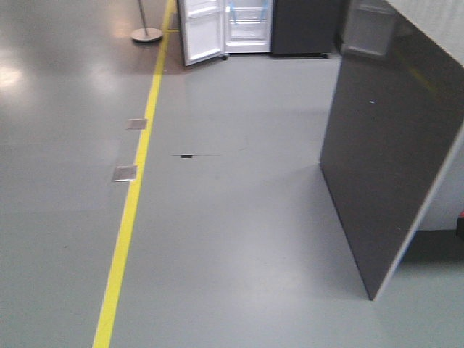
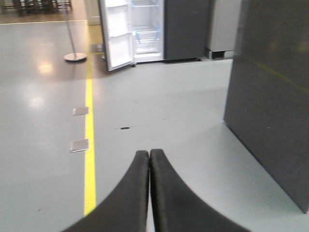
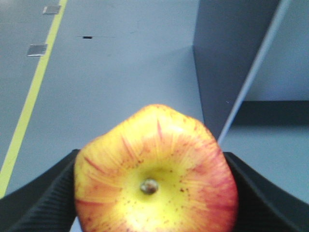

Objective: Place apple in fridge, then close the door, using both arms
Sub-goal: 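Drive toward the open white refrigerator with the apple held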

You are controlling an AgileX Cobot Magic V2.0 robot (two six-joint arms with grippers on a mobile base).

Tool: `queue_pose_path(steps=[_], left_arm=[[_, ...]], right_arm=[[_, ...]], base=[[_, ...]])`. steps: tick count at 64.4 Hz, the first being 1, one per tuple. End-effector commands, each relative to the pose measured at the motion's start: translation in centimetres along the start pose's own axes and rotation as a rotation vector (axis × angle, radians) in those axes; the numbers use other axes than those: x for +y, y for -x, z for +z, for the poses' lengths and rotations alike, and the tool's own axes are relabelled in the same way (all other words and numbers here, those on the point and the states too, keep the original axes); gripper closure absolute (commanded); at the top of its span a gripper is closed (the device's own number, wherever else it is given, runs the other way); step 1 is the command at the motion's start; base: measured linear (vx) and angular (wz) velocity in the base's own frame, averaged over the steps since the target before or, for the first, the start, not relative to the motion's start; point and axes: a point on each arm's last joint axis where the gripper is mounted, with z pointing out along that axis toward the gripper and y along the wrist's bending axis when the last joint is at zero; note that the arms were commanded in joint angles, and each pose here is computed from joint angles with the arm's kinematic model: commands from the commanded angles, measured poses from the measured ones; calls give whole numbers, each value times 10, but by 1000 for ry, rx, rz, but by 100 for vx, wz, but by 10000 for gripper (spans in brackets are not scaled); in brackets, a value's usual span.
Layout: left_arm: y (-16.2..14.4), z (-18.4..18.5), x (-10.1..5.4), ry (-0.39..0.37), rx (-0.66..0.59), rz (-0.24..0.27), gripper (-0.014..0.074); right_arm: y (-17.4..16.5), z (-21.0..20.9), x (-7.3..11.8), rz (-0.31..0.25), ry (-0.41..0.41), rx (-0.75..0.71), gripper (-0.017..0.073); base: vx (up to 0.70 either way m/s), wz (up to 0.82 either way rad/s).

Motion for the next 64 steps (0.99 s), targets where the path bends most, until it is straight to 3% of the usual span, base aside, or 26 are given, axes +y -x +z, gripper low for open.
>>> queue_pose_path(steps=[1, 28, 64], left_arm=[[0, 1, 0, -10, -63, -4, 599], [0, 1, 0, -10, -63, -4, 599], [0, 1, 0, -10, -63, -4, 599]], right_arm=[[14, -6, -1, 2, -14, -100, 372], [14, -6, -1, 2, -15, -101, 372], [14, -6, -1, 2, -14, -100, 372]], base=[[12, 42], [12, 30], [13, 3]])
